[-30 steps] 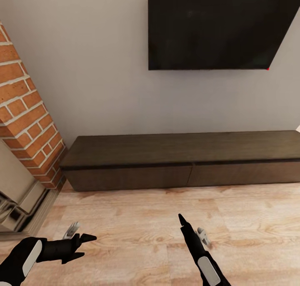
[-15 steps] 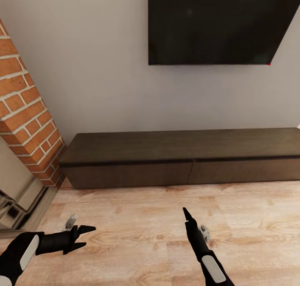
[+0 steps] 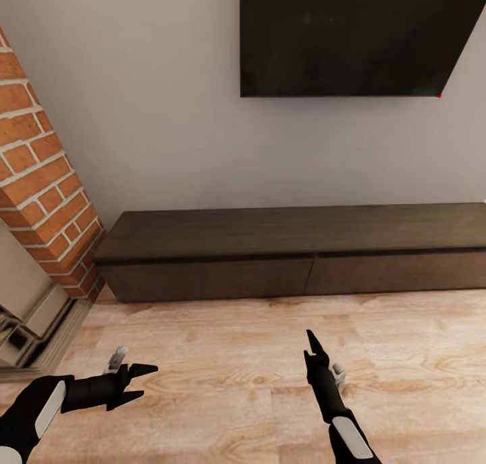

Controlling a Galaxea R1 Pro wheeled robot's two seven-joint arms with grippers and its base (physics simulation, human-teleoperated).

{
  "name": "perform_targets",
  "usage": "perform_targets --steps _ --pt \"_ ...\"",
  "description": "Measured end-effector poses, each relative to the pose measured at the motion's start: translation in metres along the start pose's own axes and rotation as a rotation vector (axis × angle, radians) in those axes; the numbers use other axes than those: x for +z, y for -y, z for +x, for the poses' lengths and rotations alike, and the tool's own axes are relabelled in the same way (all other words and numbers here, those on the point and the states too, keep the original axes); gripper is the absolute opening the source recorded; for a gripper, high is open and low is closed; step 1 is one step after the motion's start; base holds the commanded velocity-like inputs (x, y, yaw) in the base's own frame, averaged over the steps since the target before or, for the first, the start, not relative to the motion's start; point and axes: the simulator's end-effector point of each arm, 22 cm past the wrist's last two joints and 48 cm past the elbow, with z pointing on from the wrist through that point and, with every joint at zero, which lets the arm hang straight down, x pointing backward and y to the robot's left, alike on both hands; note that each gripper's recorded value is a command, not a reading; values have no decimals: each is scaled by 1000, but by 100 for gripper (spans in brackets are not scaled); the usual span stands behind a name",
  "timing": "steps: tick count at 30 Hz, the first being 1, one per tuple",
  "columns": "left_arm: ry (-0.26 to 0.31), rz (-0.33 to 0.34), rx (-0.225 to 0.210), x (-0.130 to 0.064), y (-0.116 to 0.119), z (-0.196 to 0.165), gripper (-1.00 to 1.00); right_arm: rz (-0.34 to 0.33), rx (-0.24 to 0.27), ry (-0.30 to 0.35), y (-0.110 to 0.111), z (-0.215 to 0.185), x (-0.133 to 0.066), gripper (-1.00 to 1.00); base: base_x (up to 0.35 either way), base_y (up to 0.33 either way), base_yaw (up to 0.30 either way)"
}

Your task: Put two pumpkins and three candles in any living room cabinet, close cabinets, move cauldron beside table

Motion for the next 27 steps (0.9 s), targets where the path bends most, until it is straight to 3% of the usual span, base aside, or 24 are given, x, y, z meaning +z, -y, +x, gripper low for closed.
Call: perform_targets --steps 27 --pt "-11 28 -2 40 -45 14 100 -21 10 -9 57 10 -2 100 0 0 0"
